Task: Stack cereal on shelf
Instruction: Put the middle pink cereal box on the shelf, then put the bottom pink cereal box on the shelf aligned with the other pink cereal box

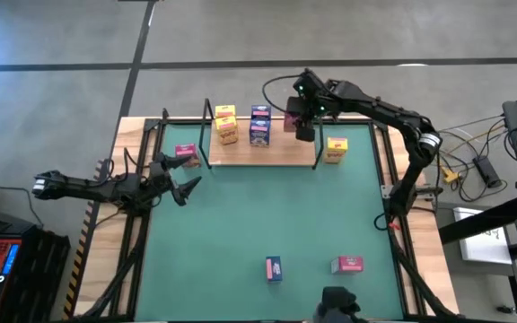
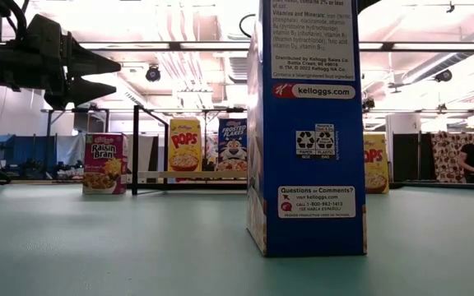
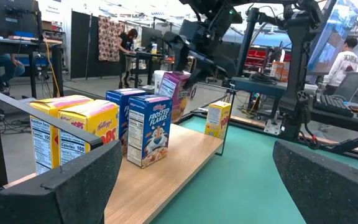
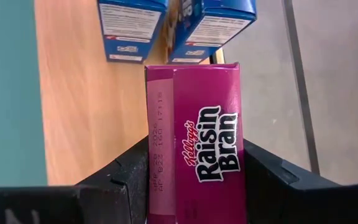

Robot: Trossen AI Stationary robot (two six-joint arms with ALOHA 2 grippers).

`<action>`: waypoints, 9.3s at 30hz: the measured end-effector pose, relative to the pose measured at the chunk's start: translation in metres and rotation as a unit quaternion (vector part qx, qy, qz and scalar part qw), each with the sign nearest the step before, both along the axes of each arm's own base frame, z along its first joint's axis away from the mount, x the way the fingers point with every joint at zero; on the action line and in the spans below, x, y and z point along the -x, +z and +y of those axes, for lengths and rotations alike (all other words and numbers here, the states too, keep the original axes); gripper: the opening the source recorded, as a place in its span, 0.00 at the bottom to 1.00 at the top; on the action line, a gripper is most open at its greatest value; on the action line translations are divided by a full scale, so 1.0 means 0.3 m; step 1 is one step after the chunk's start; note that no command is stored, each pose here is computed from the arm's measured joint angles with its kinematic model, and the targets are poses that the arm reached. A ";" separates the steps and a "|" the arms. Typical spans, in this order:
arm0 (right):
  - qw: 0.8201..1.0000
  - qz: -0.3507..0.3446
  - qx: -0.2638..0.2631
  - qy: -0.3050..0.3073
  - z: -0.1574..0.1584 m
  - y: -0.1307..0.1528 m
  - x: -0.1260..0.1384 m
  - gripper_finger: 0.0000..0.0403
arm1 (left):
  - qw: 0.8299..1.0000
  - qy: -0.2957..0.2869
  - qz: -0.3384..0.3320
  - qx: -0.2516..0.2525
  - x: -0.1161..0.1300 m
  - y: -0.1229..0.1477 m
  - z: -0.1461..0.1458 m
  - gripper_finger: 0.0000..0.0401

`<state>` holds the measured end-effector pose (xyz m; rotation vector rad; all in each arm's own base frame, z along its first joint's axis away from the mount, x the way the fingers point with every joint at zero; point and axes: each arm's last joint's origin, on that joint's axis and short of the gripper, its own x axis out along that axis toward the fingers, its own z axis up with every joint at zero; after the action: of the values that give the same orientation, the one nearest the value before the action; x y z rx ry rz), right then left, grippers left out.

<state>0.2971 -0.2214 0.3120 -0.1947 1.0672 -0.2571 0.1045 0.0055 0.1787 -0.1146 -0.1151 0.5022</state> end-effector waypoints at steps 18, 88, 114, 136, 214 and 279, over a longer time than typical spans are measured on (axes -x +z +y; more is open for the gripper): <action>1.000 0.009 -0.002 0.004 -0.077 -0.044 -0.002 0.45 | 1.000 0.000 0.000 0.000 0.000 0.000 0.000 1.00; 0.999 0.026 -0.021 0.028 -0.121 -0.070 0.004 0.77 | 1.000 0.000 0.000 0.000 0.000 0.000 0.000 1.00; 0.999 0.028 -0.006 0.020 -0.133 -0.079 -0.003 0.51 | 1.000 0.000 0.000 0.000 0.000 0.000 0.000 1.00; 0.999 0.031 -0.011 0.022 -0.130 -0.081 -0.001 0.50 | 1.000 0.000 0.000 0.000 0.000 0.000 0.000 1.00; 0.994 -0.022 -0.105 -0.033 0.294 0.206 0.081 0.85 | 1.000 0.000 0.000 0.000 0.000 0.000 0.000 1.00; 0.955 0.188 -0.229 0.004 1.333 -0.225 0.321 0.90 | 1.000 0.000 0.000 0.000 0.000 0.000 0.000 1.00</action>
<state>0.2008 0.1785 0.2444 0.1784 1.4725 0.0447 0.1045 0.0056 0.1788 -0.1147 -0.1155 0.5025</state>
